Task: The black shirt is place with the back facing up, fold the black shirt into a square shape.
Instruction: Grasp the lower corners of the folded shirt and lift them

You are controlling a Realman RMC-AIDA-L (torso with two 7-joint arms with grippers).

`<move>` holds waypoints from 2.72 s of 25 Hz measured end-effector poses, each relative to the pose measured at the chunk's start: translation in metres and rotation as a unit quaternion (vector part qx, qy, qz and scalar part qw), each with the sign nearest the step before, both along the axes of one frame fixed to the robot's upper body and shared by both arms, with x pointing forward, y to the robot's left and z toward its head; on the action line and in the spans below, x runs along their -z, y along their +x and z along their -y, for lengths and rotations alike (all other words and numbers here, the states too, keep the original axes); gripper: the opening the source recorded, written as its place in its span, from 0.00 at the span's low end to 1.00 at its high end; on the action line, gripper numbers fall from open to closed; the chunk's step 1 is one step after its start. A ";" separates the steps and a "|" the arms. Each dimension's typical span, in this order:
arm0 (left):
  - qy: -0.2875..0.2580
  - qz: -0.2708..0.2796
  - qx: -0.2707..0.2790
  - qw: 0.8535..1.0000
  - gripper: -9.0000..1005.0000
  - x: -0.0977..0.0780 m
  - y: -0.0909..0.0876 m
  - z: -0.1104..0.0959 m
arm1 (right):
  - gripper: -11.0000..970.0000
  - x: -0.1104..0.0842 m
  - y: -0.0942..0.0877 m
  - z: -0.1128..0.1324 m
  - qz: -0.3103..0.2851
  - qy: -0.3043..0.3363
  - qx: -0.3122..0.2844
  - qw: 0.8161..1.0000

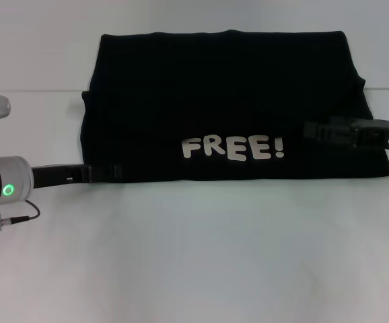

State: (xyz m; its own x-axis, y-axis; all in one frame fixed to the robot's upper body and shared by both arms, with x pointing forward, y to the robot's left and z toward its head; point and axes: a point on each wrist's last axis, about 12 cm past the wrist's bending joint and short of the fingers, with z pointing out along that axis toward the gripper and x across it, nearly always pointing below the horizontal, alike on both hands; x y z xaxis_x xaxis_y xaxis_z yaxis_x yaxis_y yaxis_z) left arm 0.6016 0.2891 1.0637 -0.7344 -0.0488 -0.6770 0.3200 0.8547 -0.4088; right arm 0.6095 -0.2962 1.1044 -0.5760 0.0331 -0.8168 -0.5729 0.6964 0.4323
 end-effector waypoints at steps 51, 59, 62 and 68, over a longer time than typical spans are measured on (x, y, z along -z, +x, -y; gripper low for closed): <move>0.039 -0.002 0.006 0.999 0.02 -0.011 0.004 -0.012 | 0.94 0.003 -0.006 0.044 -0.028 -0.016 0.080 0.996; 0.042 -0.008 0.011 0.999 0.02 -0.010 0.000 -0.016 | 0.94 0.004 -0.007 0.049 -0.044 -0.013 0.093 0.995; 0.041 -0.009 0.010 0.999 0.02 -0.010 0.000 -0.015 | 0.94 0.004 -0.007 0.049 -0.044 -0.013 0.093 0.995; 0.034 -0.011 0.007 0.999 0.04 -0.010 0.002 -0.010 | 0.94 0.005 -0.006 0.046 -0.042 -0.014 0.090 0.995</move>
State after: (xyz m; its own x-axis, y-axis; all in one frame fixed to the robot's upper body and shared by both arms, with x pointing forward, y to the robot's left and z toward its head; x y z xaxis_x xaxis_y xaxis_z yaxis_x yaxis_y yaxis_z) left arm 0.6040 0.2994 1.0732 -0.7491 0.0072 -0.6624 0.3235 0.8766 -0.3563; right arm 0.6031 -0.3426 1.0995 -0.6294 0.1208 -0.7676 -0.3994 0.7970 0.4530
